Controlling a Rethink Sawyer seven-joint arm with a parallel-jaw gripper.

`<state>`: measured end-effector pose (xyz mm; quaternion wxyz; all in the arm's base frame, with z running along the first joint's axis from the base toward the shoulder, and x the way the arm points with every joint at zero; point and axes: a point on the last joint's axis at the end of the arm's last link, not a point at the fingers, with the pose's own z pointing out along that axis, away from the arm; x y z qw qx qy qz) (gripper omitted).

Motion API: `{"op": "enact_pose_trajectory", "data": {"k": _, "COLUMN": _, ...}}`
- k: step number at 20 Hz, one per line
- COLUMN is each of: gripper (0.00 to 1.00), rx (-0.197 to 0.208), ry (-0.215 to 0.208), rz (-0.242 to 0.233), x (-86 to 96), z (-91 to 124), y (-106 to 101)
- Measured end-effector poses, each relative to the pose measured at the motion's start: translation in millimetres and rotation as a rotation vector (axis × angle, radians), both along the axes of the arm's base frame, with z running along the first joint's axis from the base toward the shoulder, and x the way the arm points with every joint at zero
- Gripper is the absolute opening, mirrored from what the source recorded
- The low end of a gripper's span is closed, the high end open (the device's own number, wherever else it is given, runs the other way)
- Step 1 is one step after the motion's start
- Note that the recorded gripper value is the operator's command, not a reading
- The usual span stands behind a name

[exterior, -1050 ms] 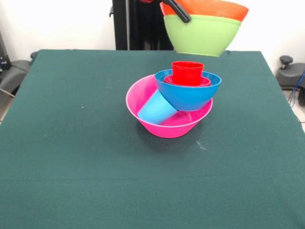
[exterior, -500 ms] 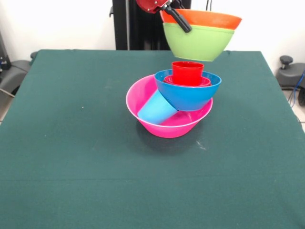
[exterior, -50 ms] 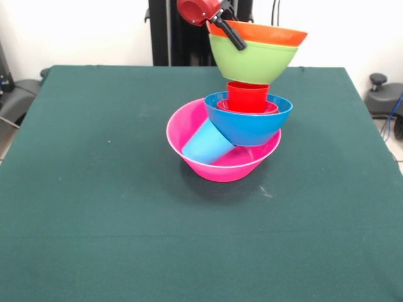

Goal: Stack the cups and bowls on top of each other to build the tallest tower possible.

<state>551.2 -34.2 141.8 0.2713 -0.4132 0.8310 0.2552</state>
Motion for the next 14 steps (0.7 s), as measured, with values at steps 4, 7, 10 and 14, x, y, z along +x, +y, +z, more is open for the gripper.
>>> {"op": "enact_pose_trajectory", "data": {"k": 4, "gripper": 0.0, "rx": -0.003, "ry": 0.004, "rz": -0.001, "x": -1.0, "z": -1.4, "y": -1.0}}
{"op": "enact_pose_trajectory", "data": {"k": 7, "gripper": 0.0, "rx": -0.004, "ry": 0.005, "rz": -0.001, "x": -1.2, "z": -1.6, "y": -1.3}}
{"op": "enact_pose_trajectory", "data": {"k": 10, "gripper": 0.0, "rx": -0.004, "ry": 0.005, "rz": -0.002, "x": -1.2, "z": -1.4, "y": -1.5}}
{"op": "enact_pose_trajectory", "data": {"k": 14, "gripper": 0.0, "rx": -0.004, "ry": 0.004, "rz": -0.002, "x": -1.2, "z": -1.2, "y": -1.5}}
